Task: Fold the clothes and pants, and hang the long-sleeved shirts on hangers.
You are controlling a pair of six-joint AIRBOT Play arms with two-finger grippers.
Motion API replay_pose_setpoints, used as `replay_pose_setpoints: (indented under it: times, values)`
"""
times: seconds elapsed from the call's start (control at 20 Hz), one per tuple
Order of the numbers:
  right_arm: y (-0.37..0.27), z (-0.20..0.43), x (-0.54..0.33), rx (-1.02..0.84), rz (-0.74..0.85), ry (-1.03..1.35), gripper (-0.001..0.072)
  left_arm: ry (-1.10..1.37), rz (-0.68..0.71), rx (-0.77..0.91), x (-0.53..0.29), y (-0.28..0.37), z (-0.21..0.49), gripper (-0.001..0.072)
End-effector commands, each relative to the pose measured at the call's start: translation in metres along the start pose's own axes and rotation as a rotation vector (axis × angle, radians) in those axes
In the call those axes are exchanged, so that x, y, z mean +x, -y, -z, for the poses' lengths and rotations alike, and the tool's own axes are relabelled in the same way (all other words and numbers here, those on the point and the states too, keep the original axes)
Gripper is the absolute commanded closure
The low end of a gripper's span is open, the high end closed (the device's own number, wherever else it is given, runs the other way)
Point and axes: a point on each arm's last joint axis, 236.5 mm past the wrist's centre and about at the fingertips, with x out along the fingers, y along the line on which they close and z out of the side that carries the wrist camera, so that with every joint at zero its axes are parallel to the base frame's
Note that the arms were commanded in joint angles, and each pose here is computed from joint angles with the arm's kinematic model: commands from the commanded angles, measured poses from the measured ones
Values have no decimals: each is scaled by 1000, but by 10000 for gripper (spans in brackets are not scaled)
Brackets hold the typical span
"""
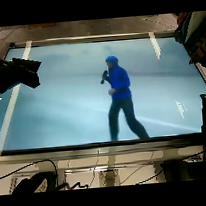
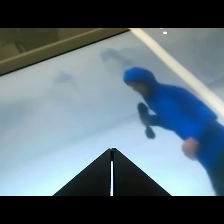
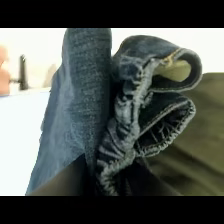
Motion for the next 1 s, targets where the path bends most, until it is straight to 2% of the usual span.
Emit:
replay_pose_setpoints:
  times: [0.0, 0.05, 0.2, 0.25, 0.3, 0.35, 0.5, 0.6, 0.75, 0.95]
  values:
    - [14, -14, 3, 21, 34, 44, 193, 1, -1, -1, 0, 0, 0, 680]
    - [11, -14, 5, 31, 19, 38, 10, 1, -1, -1, 0, 0, 0, 680]
    - [-9, -11, 11, 55, -76, 6, 36, 1, -1, -1, 0, 0, 0, 680]
    - [-20, -10, 12, 60, -121, -1, 208, 1, -1, -1, 0, 0, 0, 680]
    - [-37, -8, 10, 67, -186, -9, 537, 1, -1, -1, 0, 0, 0, 680]
    - [-59, -8, 6, 67, -273, -11, 675, 1, -1, -1, 0, 0, 0, 680]
    - [-127, 12, -4, -38, -483, -59, 675, 1, -1, -1, 0, 0, 0, 680]
    - [-165, 42, -11, -149, -548, -112, 675, 1, -1, -1, 0, 0, 0, 679]
    - [-219, 103, -29, -426, -630, -186, 675, 1, -1, -1, 0, 0, 0, 680]
    - [-257, 213, -53, -809, -682, -346, 675, 1, -1, -1, 0, 0, 0, 680]
